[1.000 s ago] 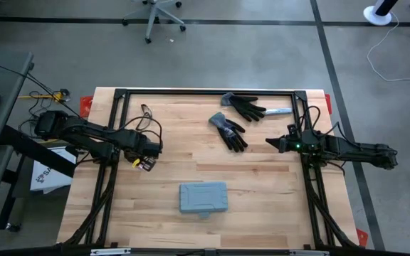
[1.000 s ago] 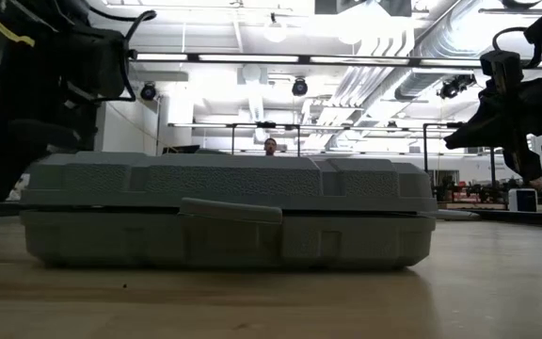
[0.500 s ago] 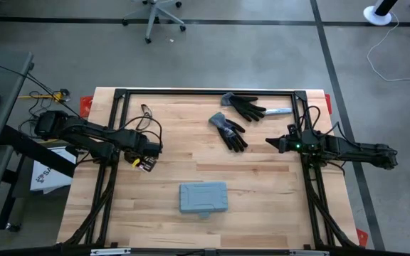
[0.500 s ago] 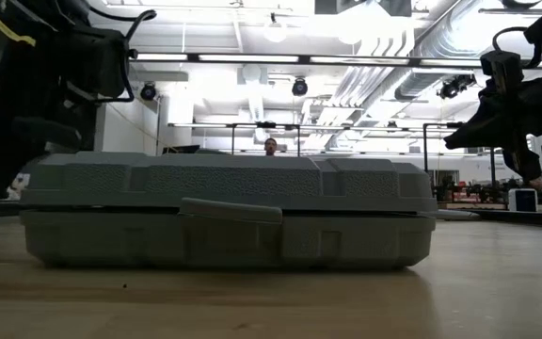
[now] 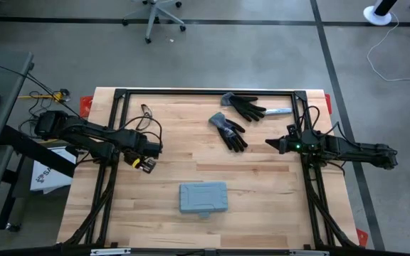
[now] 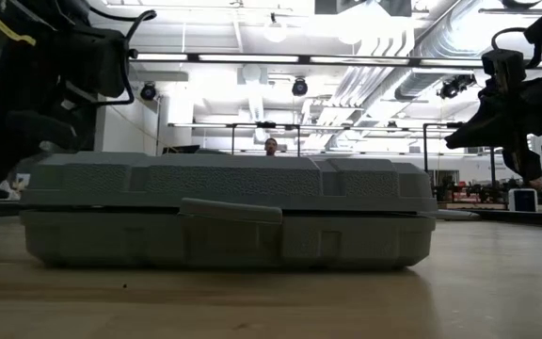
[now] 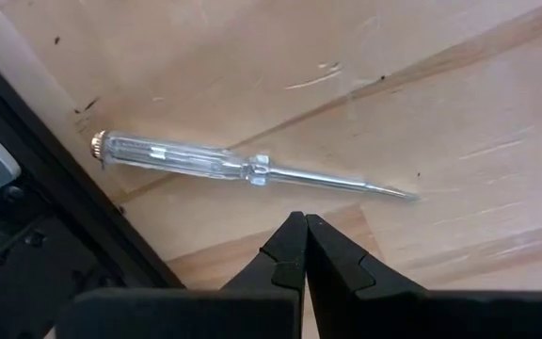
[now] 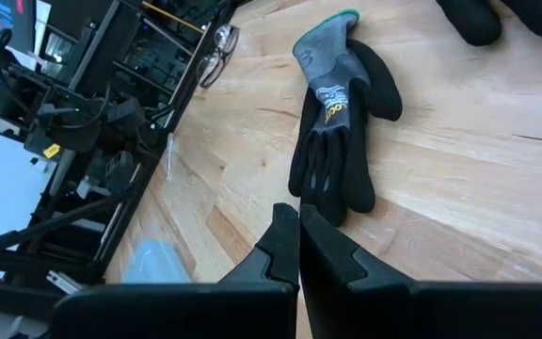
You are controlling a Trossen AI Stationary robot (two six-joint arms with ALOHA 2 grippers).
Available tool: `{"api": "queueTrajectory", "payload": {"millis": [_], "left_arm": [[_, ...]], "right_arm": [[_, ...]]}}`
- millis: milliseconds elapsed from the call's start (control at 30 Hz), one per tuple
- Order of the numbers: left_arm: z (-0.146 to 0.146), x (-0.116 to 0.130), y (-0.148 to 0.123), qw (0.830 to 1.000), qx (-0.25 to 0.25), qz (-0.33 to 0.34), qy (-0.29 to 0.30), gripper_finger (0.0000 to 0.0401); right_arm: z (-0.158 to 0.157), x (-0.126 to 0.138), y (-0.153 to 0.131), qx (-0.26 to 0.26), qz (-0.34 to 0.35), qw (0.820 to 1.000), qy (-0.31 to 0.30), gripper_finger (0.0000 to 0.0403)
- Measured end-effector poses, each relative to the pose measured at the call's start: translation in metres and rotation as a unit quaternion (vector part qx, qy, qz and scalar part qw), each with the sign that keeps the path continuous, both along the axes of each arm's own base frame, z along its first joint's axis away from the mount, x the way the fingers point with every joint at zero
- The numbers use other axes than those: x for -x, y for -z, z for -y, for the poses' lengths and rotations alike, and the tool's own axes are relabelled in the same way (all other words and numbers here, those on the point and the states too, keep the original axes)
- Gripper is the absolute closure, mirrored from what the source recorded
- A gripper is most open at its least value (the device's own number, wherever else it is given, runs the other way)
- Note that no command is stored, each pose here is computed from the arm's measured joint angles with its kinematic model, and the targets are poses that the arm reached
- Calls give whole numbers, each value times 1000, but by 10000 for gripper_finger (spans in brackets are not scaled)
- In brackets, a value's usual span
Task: Prefit tool cases
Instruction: Adjust the screwdriver from the upper left to the middle left
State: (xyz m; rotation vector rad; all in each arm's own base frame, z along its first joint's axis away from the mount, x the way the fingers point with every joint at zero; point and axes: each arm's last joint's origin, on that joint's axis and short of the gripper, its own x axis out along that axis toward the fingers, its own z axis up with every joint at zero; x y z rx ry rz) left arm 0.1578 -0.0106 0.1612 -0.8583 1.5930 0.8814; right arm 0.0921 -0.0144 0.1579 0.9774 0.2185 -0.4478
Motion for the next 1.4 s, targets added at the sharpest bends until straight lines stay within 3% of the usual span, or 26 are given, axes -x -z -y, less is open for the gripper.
{"api": "queueTrajectory", "payload": {"millis": [767, 1400], "left_arm": [[5, -3, 0, 999, -8, 10, -39, 401], [13, -10, 1, 993, -58, 57, -85, 401]], "right_arm": [[0, 0, 0, 11, -3, 1000, -6, 403], [0, 0, 0, 23, -7, 1000, -10, 403]]}}
